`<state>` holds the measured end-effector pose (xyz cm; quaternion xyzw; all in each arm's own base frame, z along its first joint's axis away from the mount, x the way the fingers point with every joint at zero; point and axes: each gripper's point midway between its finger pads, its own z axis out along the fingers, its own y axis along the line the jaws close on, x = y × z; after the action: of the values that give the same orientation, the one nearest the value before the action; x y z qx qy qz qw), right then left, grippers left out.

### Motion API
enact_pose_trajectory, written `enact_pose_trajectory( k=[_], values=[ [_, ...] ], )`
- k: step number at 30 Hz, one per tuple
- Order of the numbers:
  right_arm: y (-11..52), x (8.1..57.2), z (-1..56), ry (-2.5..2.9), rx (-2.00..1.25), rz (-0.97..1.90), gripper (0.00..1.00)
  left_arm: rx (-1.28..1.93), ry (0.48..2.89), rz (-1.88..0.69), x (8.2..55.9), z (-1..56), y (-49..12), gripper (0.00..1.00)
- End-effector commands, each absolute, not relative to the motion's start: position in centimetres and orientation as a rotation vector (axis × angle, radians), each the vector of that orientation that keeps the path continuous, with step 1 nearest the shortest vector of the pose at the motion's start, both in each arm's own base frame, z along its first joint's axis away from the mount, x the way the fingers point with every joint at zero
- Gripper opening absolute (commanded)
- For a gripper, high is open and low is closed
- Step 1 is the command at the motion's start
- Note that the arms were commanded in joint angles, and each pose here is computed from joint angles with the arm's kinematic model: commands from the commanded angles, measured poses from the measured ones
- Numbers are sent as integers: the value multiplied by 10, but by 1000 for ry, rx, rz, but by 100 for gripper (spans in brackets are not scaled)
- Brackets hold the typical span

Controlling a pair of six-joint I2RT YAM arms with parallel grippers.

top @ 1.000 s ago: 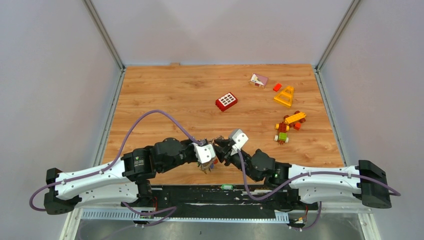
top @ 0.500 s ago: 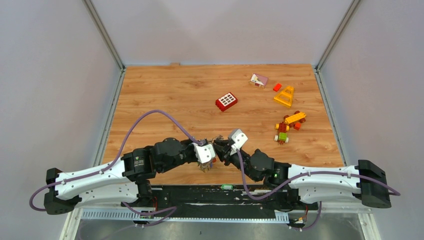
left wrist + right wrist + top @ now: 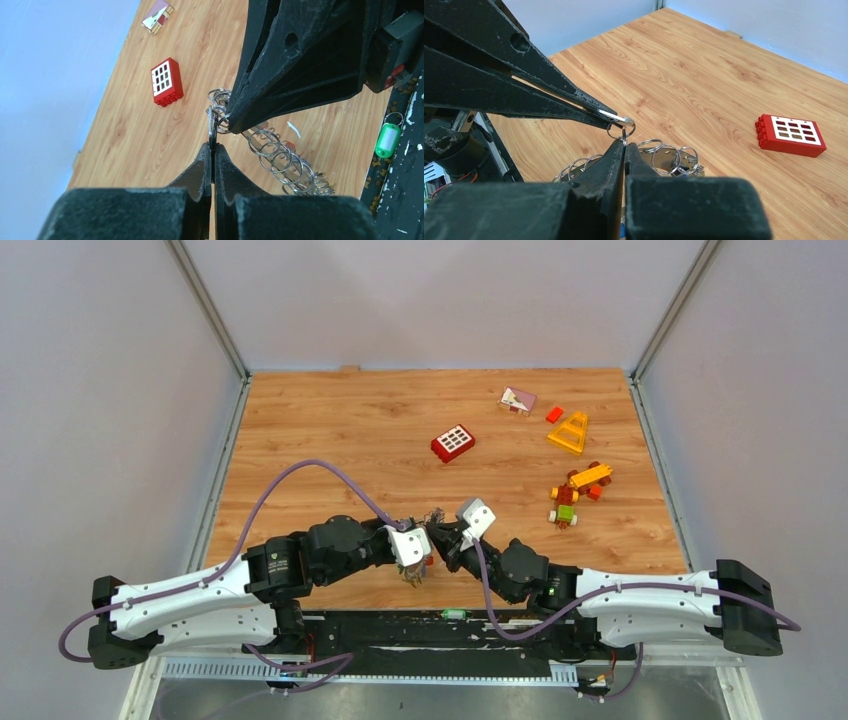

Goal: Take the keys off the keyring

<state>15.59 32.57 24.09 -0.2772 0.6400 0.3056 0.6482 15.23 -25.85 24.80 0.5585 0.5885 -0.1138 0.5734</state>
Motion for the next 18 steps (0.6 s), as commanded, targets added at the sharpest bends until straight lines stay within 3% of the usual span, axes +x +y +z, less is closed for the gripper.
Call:
enact_pose_trajectory(
  k=[1, 18],
  values=[
    [325, 161, 271, 1420, -546, 727, 0, 1184, 1316, -318, 157, 292, -265, 0],
    [324, 165, 277, 1466, -425, 778, 0, 1165, 1331, -284, 162, 292, -260, 0]
  ],
)
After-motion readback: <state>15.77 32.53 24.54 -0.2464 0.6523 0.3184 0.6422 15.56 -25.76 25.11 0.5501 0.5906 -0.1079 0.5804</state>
